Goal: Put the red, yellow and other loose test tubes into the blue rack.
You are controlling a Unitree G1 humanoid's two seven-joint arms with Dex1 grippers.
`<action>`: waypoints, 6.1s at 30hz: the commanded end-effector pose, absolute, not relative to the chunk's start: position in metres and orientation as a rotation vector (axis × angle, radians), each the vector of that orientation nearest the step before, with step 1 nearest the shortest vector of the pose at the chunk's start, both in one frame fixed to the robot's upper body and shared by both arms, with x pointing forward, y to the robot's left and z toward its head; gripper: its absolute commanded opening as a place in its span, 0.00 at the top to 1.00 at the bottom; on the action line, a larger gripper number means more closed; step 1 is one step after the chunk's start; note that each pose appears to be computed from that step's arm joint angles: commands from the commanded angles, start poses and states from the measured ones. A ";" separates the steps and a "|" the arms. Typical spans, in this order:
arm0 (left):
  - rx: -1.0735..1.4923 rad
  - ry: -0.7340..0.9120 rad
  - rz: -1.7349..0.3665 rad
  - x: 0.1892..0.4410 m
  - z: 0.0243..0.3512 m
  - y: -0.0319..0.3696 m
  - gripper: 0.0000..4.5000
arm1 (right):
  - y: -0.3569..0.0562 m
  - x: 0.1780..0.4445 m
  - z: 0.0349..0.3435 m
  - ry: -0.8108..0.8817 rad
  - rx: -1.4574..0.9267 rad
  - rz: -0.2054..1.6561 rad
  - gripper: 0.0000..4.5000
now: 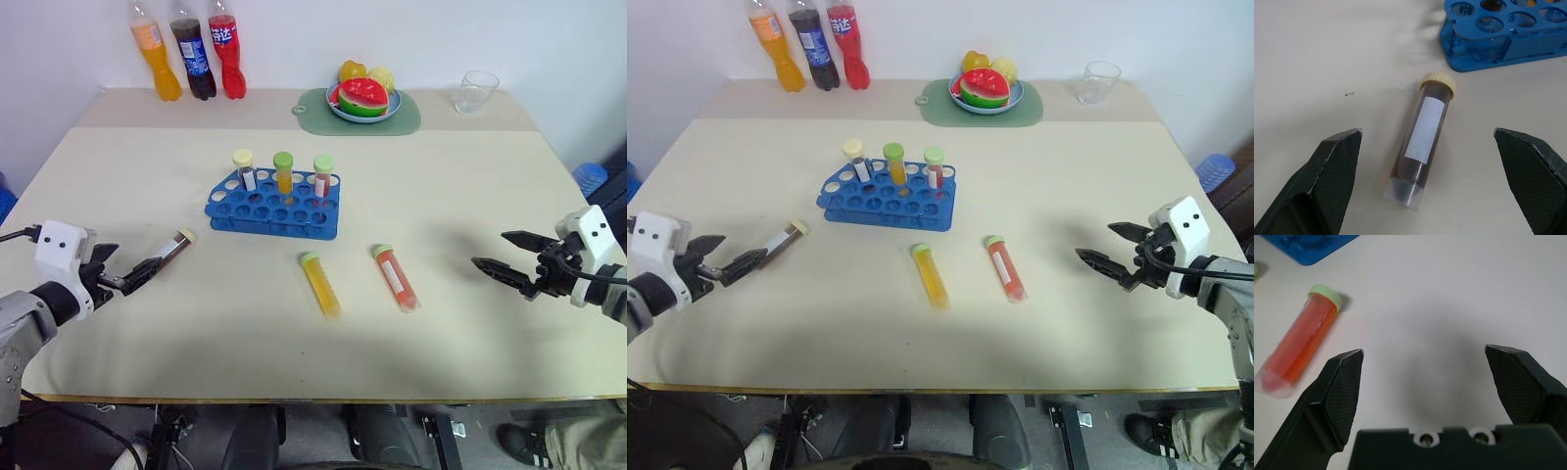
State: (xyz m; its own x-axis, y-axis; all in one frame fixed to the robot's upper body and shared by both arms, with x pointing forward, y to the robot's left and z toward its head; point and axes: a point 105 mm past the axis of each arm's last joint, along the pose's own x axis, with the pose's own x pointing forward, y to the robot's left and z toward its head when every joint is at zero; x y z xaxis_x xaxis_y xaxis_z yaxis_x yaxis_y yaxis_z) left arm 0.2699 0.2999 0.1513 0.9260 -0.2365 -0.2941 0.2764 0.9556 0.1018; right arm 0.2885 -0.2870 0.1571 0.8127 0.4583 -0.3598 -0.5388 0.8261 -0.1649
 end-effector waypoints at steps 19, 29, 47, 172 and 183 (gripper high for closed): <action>0.158 0.137 -0.609 0.279 0.170 0.217 0.01 | -0.202 0.291 0.166 0.526 -0.092 0.604 0.03; 0.211 0.172 -1.098 0.240 0.140 0.124 0.01 | -0.164 0.307 0.145 0.761 -0.077 0.553 0.03; 0.206 0.174 -1.160 0.211 0.124 0.109 0.00 | -0.141 0.316 0.128 0.996 -0.069 0.531 0.84; 0.217 0.144 -0.687 0.249 0.121 0.206 0.00 | -0.014 0.306 0.193 0.551 0.105 0.866 0.83; 0.096 0.012 -0.553 0.264 0.125 0.198 0.00 | 0.010 0.326 0.227 -0.316 -0.044 0.961 0.83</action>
